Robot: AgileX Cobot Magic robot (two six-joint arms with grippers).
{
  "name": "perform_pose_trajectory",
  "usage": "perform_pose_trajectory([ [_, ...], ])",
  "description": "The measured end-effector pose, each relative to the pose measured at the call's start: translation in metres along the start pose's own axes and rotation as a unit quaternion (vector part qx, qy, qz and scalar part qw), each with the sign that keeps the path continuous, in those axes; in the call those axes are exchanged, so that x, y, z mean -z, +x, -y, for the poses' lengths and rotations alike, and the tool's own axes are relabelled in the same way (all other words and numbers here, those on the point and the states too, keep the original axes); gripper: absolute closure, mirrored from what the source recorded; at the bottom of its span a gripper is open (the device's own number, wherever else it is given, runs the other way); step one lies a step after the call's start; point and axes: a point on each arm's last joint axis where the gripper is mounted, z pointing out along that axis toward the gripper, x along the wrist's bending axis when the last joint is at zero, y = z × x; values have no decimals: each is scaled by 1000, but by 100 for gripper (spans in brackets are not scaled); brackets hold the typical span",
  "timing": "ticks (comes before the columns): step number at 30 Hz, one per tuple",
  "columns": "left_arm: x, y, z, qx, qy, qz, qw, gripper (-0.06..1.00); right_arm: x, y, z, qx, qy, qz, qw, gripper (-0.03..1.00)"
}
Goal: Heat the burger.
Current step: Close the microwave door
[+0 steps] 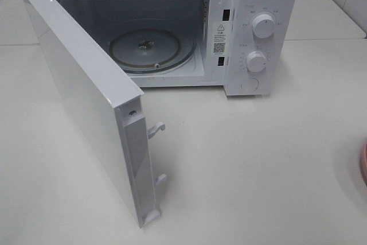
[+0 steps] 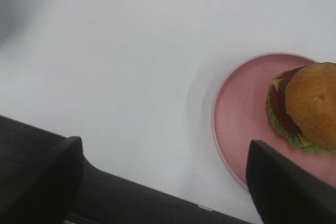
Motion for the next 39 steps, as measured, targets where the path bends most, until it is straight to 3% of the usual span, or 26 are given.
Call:
perform_pose_trajectory([
  [2, 0, 0, 0, 0, 0, 0, 1000, -3, 5, -2, 17, -6, -33, -3, 999, 20],
  [14, 0, 0, 0, 0, 0, 0, 1000, -3, -1, -1, 31, -37, -72, -7, 997, 20],
  [29, 0, 0, 0, 0, 0, 0, 1000, -3, 17, -2, 45, -106, -173, 78, 976, 20],
  [34, 0, 0, 0, 0, 0, 0, 1000, -3, 21, 3, 50, -123, -191, 81, 970, 20],
  [39, 0, 0, 0, 0, 0, 0, 1000, -3, 15, 7, 51, -120, -183, 71, 973, 20],
])
